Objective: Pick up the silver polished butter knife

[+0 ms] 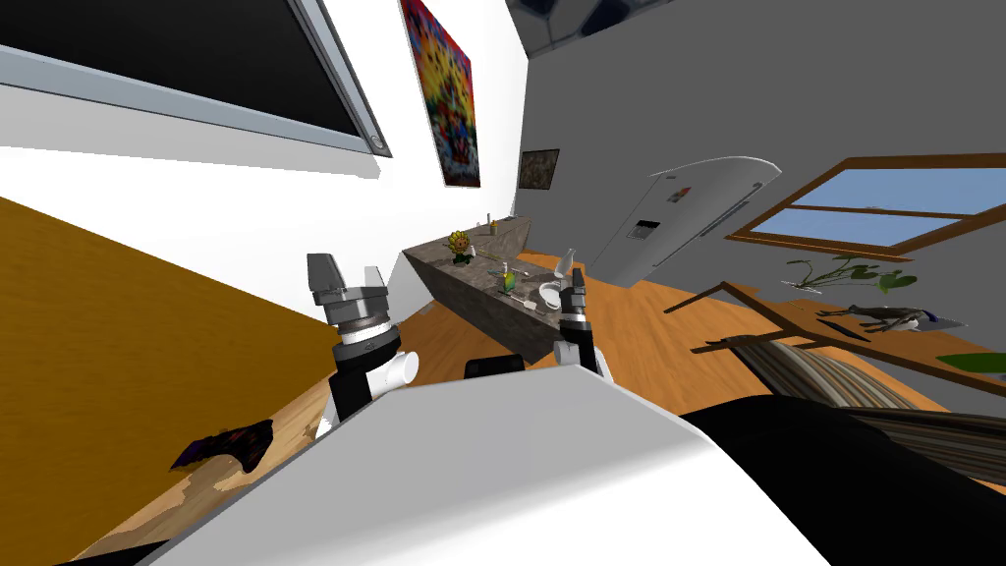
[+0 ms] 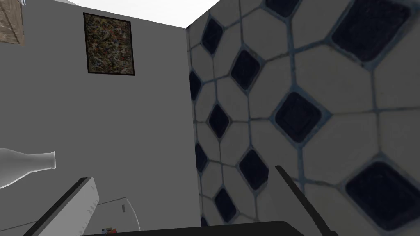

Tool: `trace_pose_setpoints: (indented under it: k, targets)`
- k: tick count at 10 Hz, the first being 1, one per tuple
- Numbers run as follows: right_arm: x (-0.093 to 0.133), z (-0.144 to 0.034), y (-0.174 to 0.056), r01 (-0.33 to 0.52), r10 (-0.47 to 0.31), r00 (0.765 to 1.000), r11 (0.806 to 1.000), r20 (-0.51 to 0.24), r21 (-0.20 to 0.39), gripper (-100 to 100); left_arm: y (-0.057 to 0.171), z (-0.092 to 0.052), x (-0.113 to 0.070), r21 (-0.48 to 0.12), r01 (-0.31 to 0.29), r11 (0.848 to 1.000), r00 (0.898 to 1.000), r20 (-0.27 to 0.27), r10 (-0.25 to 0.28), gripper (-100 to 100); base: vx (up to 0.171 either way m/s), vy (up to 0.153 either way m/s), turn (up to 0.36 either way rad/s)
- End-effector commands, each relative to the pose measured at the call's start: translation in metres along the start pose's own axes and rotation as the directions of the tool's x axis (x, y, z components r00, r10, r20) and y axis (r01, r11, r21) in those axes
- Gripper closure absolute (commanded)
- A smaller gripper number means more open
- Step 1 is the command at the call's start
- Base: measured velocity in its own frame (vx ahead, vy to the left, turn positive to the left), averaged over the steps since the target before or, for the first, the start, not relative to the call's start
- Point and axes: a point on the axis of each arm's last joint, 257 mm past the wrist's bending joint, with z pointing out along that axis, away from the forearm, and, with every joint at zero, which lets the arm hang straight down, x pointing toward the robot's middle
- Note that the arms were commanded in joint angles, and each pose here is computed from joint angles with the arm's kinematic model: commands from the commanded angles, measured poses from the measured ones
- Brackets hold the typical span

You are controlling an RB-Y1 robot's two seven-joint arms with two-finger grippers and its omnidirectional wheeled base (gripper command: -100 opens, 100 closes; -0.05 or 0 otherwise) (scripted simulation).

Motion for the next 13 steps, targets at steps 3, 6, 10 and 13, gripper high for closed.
trace_pose_setpoints:
  k: [3,6,10,13]
  targets:
    - [0.009,-0.005,-0.014,0.071,-0.069,0.993,0.997,-0.1,0.013,-100,0.0,0.0,0.0,0.0,0.0,1.0,1.0,0.0,0.0,0,-0.027,0.062,0.0]
    - [0.016,-0.012,-0.029,0.129,-0.122,0.977,0.991,-0.177,0.028,-100,0.0,0.0,0.0,0.0,0.0,1.0,1.0,0.0,0.0,0,-0.033,0.087,0.01]
    - [0.023,-0.023,-0.05,0.203,-0.184,0.944,0.978,-0.274,0.04,-100,0.0,0.0,0.0,0.0,0.0,1.0,1.0,0.0,0.0,0,-0.007,0.089,0.014]
    - [0.026,-0.031,-0.062,0.248,-0.221,0.917,0.968,-0.333,0.042,-100,0.0,0.0,0.0,0.0,0.0,1.0,1.0,0.0,0.0,0,-0.003,0.087,0.022]
